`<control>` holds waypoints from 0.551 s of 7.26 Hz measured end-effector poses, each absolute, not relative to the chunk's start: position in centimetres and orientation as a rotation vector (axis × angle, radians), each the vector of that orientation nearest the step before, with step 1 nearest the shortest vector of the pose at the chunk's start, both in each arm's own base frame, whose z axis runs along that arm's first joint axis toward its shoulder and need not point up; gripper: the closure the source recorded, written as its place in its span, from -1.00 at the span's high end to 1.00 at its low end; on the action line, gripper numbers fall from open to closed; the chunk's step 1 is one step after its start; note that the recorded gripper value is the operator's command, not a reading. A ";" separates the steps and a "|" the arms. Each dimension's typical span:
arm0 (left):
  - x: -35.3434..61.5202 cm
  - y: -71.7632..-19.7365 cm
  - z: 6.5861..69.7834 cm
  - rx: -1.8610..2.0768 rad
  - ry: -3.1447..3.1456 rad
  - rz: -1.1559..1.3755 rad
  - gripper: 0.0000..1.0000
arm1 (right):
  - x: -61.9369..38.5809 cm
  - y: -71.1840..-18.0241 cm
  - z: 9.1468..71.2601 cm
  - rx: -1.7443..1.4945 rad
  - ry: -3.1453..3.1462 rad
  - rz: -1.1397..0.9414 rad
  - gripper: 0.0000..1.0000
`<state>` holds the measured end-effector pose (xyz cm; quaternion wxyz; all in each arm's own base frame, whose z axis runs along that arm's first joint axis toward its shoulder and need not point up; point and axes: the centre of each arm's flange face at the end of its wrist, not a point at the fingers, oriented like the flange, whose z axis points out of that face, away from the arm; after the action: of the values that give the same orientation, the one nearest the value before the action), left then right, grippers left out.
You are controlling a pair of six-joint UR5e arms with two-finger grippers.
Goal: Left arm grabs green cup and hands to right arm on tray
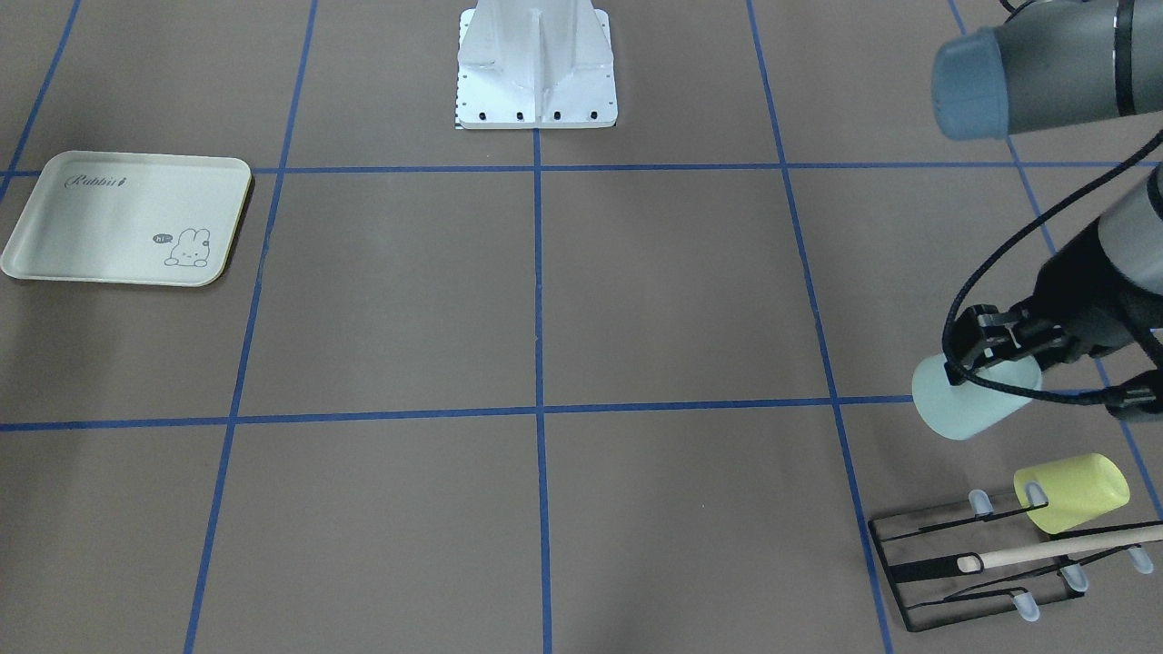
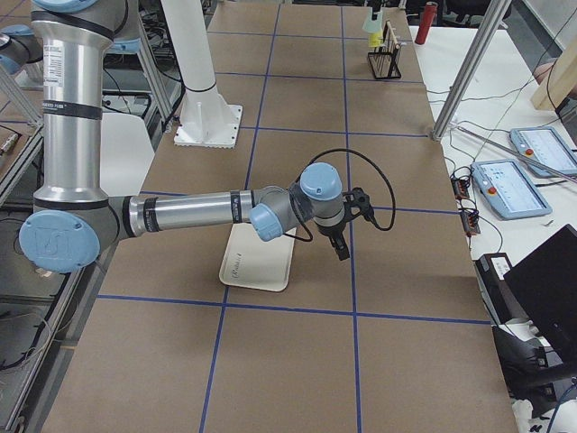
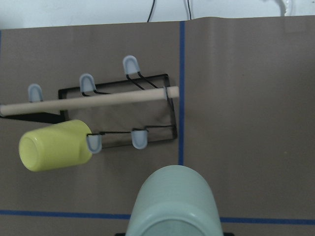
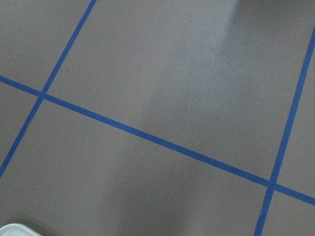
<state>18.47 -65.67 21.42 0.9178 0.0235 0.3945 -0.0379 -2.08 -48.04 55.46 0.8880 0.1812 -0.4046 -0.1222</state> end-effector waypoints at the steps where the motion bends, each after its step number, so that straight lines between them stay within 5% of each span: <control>1: 21.4 -62.4 18.4 0.025 0.870 -0.103 -1.00 | -2.5 -48.3 55.4 0.373 -0.842 -0.256 1.00; 4: 30.9 -54.0 11.0 -0.013 1.129 -0.194 -1.00 | -7.4 -50.4 52.0 0.326 -0.907 -0.206 1.00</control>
<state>30.89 -54.02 10.97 0.8403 -0.0063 0.5342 -0.0920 -7.41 -50.36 52.03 0.8811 0.1567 -0.4352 -0.0987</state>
